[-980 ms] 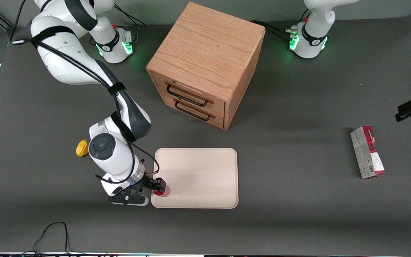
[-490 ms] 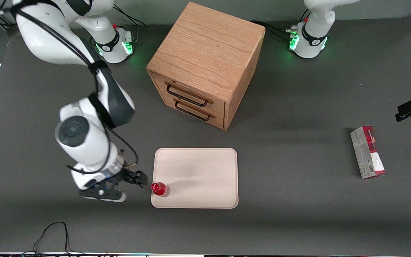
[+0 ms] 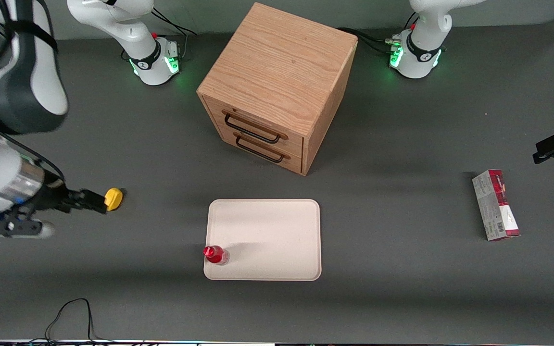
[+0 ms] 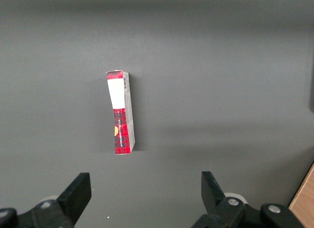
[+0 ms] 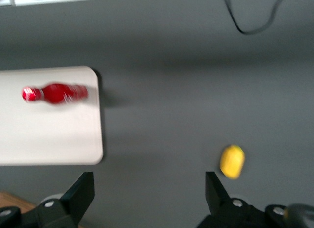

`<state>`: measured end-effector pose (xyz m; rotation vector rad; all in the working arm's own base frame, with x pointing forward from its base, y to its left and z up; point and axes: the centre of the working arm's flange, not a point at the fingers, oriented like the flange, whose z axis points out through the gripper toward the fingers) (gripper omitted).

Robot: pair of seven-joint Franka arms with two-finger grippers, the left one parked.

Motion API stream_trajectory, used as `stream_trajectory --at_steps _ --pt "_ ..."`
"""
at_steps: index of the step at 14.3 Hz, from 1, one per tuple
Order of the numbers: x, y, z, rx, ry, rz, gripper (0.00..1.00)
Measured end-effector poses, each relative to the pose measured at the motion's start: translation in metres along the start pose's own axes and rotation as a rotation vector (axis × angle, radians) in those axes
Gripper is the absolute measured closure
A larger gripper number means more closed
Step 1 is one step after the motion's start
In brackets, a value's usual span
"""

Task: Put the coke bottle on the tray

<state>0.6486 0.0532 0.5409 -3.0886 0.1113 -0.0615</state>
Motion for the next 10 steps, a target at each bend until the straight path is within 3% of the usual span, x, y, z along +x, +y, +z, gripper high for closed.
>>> stream_trajectory --at_steps 6,10 --pt "-0.081 0.029 -0.040 0.000 -0.036 0.005 0.00" --pt "-0.091 0.034 -0.041 -0.032 -0.040 0.000 0.00"
